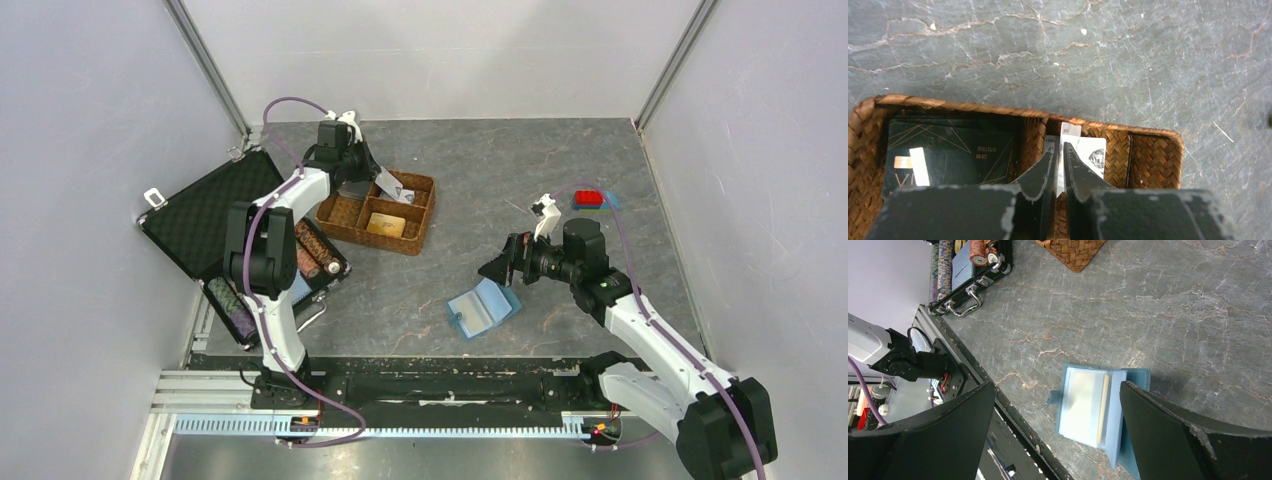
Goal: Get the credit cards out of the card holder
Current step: Place the credit card in the storage box.
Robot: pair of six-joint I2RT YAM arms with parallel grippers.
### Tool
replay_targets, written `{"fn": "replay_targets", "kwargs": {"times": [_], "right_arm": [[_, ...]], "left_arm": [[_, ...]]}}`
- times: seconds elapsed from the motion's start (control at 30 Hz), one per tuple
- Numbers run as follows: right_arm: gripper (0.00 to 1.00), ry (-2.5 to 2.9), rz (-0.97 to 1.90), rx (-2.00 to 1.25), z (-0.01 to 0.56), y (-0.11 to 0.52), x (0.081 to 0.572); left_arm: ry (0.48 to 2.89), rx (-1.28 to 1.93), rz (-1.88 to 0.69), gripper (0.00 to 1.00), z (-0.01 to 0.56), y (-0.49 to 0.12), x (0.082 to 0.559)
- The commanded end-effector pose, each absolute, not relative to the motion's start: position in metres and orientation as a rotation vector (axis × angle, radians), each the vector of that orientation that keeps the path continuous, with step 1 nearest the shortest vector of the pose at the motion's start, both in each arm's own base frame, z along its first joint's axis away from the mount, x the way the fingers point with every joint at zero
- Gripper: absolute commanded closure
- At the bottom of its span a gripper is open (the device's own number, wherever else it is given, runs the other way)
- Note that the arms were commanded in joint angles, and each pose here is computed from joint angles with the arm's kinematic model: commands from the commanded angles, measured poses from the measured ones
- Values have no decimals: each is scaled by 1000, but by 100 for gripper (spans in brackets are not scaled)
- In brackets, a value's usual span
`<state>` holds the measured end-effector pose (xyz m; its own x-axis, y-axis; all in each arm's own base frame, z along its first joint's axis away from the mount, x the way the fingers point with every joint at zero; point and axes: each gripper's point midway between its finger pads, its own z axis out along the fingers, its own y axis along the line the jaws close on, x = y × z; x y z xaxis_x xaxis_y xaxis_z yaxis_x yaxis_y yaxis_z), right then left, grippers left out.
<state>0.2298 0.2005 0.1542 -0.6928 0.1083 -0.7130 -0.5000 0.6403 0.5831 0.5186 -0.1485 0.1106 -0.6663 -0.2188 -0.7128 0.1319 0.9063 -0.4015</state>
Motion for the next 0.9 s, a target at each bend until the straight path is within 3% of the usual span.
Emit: {"fn": "replay_targets", "kwargs": {"times": [0.0,0.47,0.87], "right_arm": [[2,2034,1034,-334,178,204,241],[2,2036,1046,-331,178,205,240],[4,2068,1029,-315,164,202,239]], "left_arm": [[2185,-12,-494,84,125,-144,534],[2183,-38,-464,75,144,-140,537],[2220,-84,-563,75,173,-171,494]]}}
